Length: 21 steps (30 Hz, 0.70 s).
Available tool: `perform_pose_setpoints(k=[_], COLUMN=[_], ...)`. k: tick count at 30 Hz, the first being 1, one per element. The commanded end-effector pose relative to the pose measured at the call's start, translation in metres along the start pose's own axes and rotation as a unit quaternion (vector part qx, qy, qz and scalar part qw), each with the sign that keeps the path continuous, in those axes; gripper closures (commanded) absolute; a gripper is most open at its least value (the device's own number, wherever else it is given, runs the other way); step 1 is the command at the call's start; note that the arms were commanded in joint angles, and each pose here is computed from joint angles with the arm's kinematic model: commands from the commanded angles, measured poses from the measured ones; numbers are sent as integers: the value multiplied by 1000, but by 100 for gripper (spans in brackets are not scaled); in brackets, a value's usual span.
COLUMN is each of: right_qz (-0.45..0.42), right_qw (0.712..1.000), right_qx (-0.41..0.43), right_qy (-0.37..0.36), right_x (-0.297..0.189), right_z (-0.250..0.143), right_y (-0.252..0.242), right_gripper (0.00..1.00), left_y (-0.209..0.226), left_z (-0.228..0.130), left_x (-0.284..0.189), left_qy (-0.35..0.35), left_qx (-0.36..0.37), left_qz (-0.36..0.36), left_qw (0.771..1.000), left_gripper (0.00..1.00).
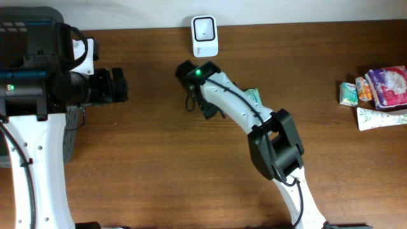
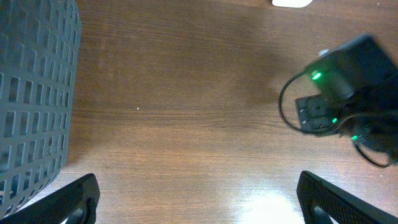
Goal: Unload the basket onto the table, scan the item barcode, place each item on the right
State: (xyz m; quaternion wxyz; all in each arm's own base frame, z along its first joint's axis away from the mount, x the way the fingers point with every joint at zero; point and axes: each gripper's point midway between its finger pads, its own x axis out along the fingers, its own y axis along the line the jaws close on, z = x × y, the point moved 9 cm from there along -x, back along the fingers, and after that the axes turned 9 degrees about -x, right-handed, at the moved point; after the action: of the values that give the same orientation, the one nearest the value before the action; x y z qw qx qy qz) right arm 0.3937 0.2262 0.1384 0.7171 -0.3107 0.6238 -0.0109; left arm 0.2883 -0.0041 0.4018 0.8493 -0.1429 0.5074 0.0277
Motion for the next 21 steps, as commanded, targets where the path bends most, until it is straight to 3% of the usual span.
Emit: perform_pose_setpoints(k=[1,3,6,11,15,17,18,20,21], right_qz=[31,206,311,321,317,315,313,318,313], right_qw=[999,977,949,946,946,947,947,945,944], right_qx=[27,-36,19,11,43,53,64,75,76], right_qy=[27,41,44,50,49,42,34,-12,-77], right_x=[18,38,62,84,89,87,84,65,43], right_z=[2,-4,-15,-22,-19,-14,-9,10,32], right_y=[-52,-76,-112,-106,-98,-94,-93,-96,-103], right_gripper=[12,14,29,32,60,90,96,96,96], left_y=[-1,-1,-1,-1,-1,-1,-1,-1,-1], left_z=[0,0,0,0,0,0,0,0,0], left_x=[-2,-2,-2,-2,-2,-2,-2,-2,-2], left_qy=[-2,-2,-2,-2,-2,-2,-2,-2,-2], left_qx=[7,6,7,6,6,7,7,7,7], left_qz=[-6,-6,-6,-6,-6,-6,-6,-6,-6], left_qw=[1000,1000,1000,1000,1000,1000,1000,1000,1000], left_gripper=[1,1,1,1,1,1,1,1,1])
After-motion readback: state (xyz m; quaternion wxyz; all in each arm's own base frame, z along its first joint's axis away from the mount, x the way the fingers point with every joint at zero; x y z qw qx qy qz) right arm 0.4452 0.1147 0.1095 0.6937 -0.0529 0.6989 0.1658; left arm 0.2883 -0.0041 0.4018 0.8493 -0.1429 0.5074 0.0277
